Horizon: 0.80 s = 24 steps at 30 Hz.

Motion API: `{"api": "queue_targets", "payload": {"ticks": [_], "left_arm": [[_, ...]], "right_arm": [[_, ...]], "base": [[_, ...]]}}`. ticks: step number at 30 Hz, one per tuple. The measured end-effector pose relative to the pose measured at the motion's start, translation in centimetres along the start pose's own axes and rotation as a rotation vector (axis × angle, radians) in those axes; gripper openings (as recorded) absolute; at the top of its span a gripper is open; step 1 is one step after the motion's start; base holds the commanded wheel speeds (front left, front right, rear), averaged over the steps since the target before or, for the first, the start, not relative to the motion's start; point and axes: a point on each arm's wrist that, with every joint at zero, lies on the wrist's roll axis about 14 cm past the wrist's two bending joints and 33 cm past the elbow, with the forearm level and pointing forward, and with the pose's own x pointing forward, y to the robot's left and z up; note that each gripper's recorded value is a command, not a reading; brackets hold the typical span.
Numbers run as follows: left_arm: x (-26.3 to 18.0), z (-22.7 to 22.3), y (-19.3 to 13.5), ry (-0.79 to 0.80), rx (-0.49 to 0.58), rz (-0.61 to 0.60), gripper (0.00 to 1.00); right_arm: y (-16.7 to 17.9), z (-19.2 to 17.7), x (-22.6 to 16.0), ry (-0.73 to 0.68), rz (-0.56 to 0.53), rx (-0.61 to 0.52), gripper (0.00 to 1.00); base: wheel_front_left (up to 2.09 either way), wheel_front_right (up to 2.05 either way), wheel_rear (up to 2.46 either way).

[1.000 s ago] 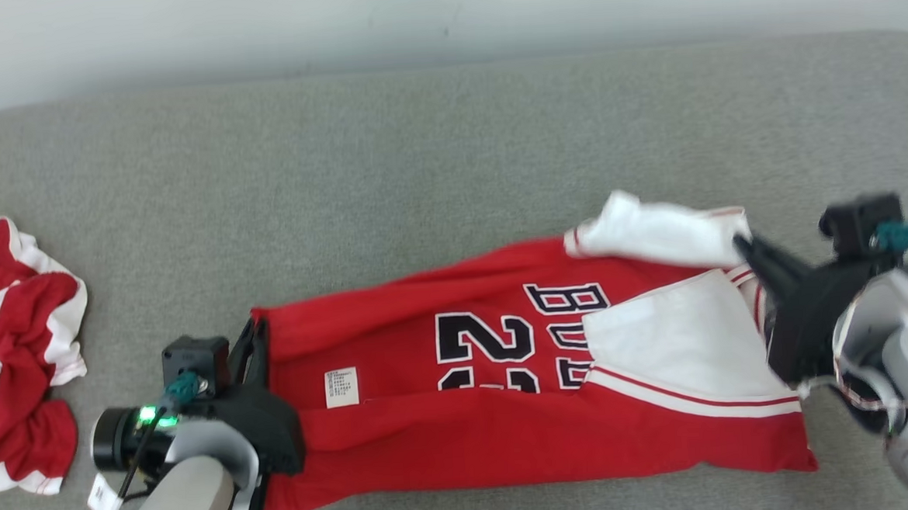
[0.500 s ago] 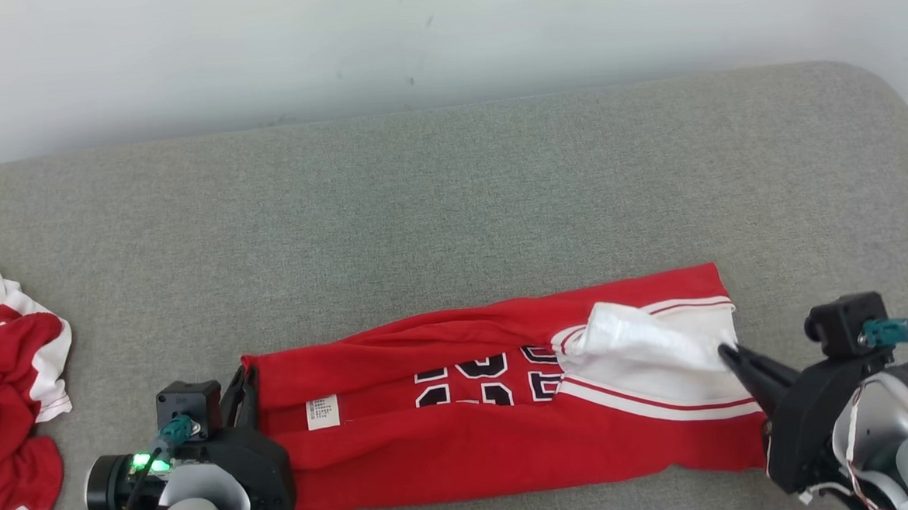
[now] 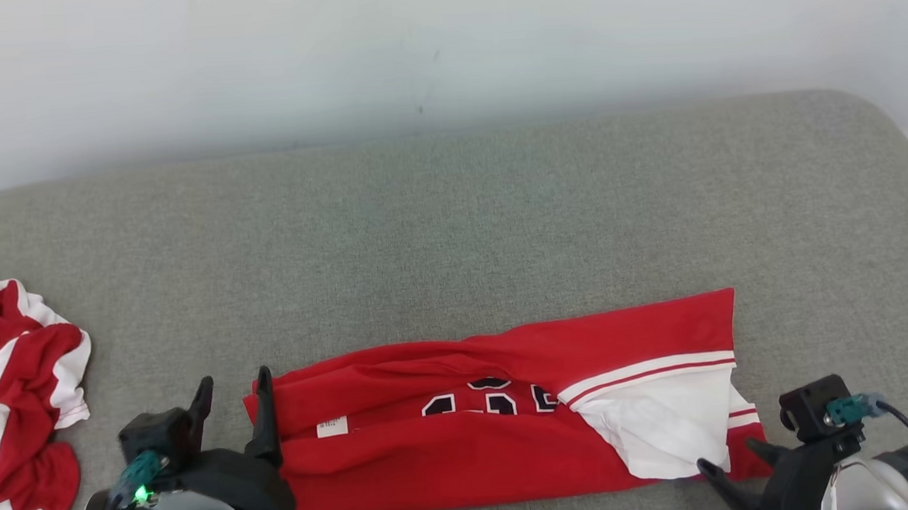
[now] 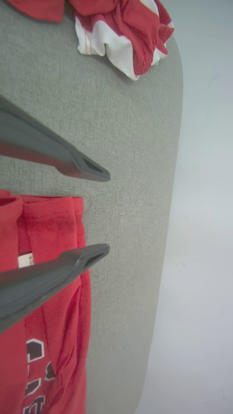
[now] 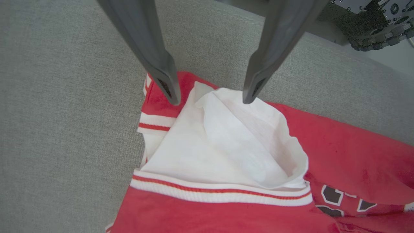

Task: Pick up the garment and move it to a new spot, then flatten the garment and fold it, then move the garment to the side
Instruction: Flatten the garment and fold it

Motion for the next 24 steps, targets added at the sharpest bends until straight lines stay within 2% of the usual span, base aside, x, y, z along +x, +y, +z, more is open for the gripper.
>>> {"api": "queue_targets", "payload": {"ticks": [6,12,21,24], "left_arm": [[-3.2,2.4,0.2,-0.123,-0.094,0.014,1.0],[-5.7,3.6,0.0,-0.195,-0.12,0.007,1.0],[-8.4,5.3,0.6,-0.28,-0.102,-0.012,1.0],[-9.0,4.6,1.2,-0.266,-0.083,0.003,1.0]], "right_arm": [[0.2,0.8,-1.2,-0.072,-0.012,0.03,1.0],[-0.7,2.7,-2.3,-0.184,-0.055,0.064,1.0],[-2.5,3.9,-1.9,-0.271,-0.112,0.21,1.0],[-2.9,3.3,-1.0,-0.221,-0.126,0.24,1.0]], "base": [[0.0,0.0,0.0],[0.0,0.0,0.0],[0.0,0.0,0.0],[0.0,0.0,0.0]]}}
